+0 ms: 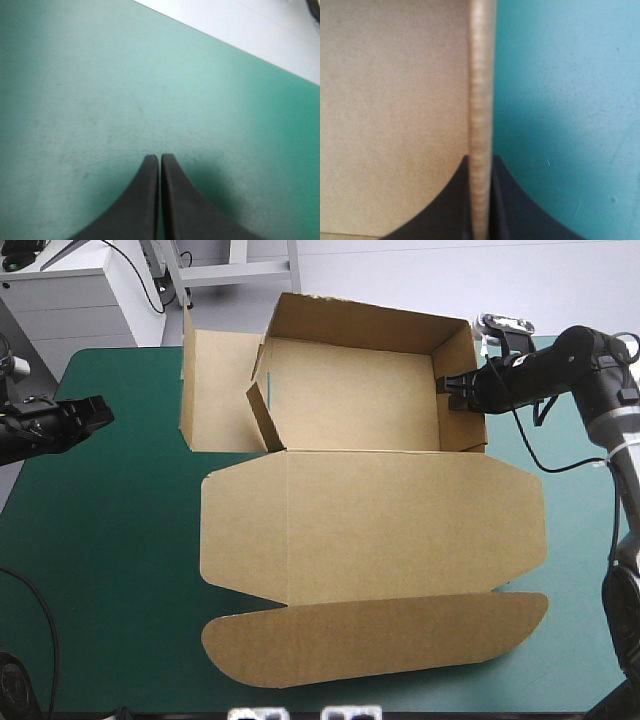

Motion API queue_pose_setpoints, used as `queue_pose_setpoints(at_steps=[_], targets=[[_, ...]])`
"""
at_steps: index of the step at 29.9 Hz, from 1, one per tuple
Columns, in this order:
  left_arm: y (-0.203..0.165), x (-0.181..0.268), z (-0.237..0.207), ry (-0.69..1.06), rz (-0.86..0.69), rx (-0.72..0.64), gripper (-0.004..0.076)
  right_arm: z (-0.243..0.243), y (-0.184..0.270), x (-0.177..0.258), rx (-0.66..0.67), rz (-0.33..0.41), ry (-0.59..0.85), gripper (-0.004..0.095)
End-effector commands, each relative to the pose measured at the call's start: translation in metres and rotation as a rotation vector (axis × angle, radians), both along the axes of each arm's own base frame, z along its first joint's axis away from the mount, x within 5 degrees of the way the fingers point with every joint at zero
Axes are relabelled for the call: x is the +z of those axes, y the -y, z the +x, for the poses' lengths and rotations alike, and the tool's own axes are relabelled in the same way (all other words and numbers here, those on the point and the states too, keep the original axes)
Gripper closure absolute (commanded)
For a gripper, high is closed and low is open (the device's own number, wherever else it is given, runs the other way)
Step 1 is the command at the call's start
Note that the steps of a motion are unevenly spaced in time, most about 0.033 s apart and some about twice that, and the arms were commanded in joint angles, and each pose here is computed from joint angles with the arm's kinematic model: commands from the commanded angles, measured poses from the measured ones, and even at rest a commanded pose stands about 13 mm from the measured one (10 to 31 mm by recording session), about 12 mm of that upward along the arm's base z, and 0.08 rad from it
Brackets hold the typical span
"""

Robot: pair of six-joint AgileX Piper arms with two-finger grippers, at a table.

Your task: Fold the box

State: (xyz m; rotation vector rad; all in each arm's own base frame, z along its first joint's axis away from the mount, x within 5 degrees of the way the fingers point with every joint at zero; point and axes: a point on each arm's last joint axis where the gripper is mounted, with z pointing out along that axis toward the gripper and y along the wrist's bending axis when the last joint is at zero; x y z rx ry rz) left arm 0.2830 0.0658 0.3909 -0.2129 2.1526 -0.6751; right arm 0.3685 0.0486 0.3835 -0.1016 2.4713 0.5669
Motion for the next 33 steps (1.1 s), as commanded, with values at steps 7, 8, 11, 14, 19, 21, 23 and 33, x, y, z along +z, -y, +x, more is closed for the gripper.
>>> queue_pose_setpoints(at_steps=[7,8,11,14,19,21,23,33], targets=[[0.045,0.027,0.004,0.148,-0.167,-0.194,0.0732,-0.024,-0.007,0.046,0.042,0.147,0.141,0.0926],[0.05,0.027,0.004,0.143,-0.17,-0.216,0.0732,-0.024,-0.008,0.047,0.046,0.153,0.143,0.0926],[0.063,0.029,0.002,0.144,-0.203,-0.276,0.0732,-0.025,-0.013,0.047,0.067,0.153,0.148,0.0926],[0.072,0.035,0.0,0.178,-0.274,-0.339,0.0732,-0.025,-0.021,0.047,0.092,0.137,0.159,0.0926],[0.079,0.042,-0.009,0.19,-0.321,-0.45,0.0732,-0.024,-0.037,0.05,0.093,0.132,0.214,0.0925],[0.081,0.043,-0.012,0.183,-0.309,-0.474,0.0732,-0.023,-0.041,0.05,0.082,0.121,0.234,0.0925],[0.082,0.047,-0.016,0.195,-0.3,-0.475,0.0732,-0.023,-0.043,0.049,0.073,0.092,0.242,0.0925],[0.086,0.061,-0.037,0.231,-0.231,-0.465,0.0732,-0.023,-0.063,0.05,0.07,0.046,0.293,0.0925]])
